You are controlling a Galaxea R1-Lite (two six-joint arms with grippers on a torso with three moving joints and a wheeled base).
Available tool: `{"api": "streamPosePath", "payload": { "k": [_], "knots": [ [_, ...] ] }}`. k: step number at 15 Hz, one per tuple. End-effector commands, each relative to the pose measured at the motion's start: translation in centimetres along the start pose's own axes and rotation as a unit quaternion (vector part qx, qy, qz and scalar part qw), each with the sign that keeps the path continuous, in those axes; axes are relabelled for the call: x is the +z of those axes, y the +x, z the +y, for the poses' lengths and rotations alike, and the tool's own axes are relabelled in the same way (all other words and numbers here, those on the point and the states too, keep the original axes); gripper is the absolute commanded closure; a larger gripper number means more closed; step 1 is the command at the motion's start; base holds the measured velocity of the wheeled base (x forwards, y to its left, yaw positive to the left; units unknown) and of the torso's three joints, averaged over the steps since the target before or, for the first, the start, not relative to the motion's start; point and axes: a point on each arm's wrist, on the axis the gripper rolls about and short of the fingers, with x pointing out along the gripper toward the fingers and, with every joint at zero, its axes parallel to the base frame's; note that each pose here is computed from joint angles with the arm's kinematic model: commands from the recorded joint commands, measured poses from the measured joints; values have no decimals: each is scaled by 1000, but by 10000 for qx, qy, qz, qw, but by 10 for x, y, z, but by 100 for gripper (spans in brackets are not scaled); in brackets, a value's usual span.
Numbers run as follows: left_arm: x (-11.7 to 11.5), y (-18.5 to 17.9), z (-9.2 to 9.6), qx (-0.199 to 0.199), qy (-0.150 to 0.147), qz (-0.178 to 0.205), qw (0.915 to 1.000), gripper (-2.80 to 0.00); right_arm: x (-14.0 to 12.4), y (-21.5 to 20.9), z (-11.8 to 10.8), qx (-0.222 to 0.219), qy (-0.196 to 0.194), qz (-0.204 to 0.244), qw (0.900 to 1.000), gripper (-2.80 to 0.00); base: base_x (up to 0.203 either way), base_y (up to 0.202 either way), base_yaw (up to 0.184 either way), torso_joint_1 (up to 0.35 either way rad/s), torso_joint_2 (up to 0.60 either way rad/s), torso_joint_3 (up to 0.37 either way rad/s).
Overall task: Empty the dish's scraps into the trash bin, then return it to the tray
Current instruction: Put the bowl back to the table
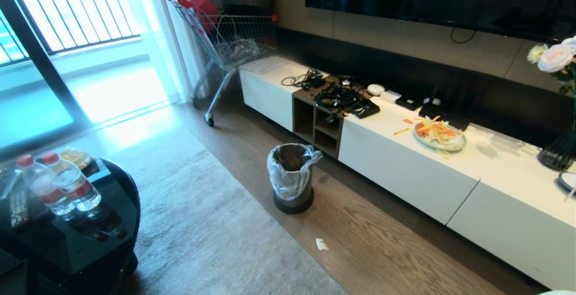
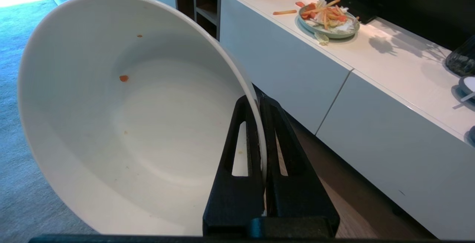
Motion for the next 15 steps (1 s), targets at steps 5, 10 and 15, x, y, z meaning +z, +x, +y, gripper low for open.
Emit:
{"api": "streamPosePath", "payload": {
  "k": [5, 10, 15],
  "knots": [
    [0, 0, 0, 2, -5, -5, 10000, 0, 0, 0, 0, 7, -6, 5, 10000, 0, -17, 0, 1, 0, 1, 1],
    [0, 0, 0, 2, -1, -5, 10000, 0, 0, 0, 0, 7, -6, 5, 10000, 0, 0, 0, 0, 0, 0, 0],
    [0, 0, 0, 2, -1, -5, 10000, 0, 0, 0, 0, 7, 14, 2, 10000, 0, 0, 0, 0, 0, 0, 0]
  ]
}}
